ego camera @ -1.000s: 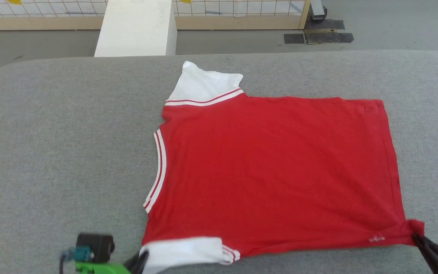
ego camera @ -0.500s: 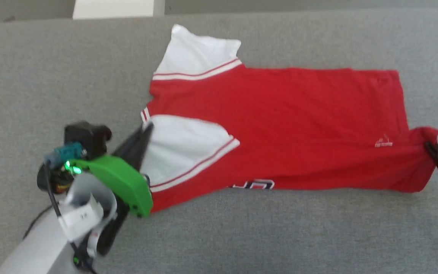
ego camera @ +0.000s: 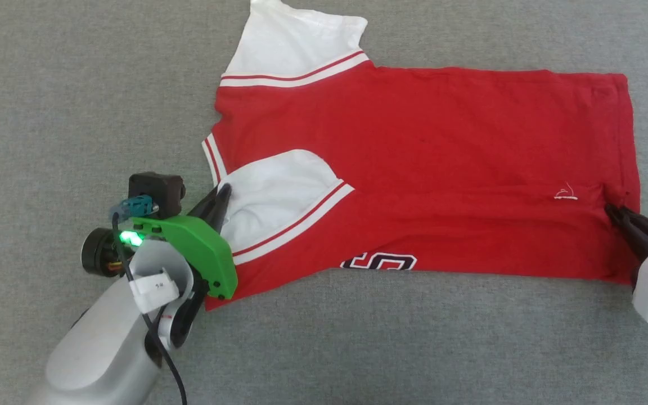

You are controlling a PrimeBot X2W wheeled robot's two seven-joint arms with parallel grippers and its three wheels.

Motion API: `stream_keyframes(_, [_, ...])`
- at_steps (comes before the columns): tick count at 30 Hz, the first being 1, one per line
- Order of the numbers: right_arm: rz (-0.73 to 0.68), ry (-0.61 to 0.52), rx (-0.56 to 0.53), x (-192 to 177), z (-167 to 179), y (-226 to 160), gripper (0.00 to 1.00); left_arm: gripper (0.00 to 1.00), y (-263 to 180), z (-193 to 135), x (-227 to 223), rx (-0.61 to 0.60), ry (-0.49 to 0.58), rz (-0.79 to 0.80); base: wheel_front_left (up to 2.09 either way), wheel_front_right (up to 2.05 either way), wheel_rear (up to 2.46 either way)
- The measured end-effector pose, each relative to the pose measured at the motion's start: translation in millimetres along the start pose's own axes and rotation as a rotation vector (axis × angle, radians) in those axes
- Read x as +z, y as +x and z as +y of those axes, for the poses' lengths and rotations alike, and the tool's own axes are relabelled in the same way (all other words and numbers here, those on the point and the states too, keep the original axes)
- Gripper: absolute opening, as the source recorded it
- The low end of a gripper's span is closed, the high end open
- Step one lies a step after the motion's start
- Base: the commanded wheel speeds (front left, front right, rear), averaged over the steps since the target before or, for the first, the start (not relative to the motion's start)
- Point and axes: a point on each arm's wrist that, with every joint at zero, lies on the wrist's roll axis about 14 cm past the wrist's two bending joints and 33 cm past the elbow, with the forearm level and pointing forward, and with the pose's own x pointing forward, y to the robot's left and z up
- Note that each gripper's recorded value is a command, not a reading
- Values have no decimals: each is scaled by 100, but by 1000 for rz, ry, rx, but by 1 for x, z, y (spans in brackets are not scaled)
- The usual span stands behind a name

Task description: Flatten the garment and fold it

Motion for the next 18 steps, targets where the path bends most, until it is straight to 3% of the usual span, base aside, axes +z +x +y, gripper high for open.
stream_keyframes(1, [-3, 5, -2, 0, -1, 1, 100, 45, 1, 1, 1, 5, -2, -7, 0, 0, 0])
stream_keyframes(3, [-14, 8, -6, 3, -3, 2, 100, 100, 3, 1, 7, 12, -10, -36, 0, 0, 0])
stream_keyframes(11, [-141, 37, -24, 33, -5, -20, 100, 100, -22, 10, 63, 66, -76, -311, 0, 0, 0])
stream_keyframes(15, [-262, 75, -104, 46, -20, -50, 100, 100, -62, 10, 74, 101, -127, -465, 0, 0, 0])
stream_keyframes(18, [-362, 136, -199, 47, -32, -78, 100, 100, -91, 6, 72, 133, -103, -524, 0, 0, 0])
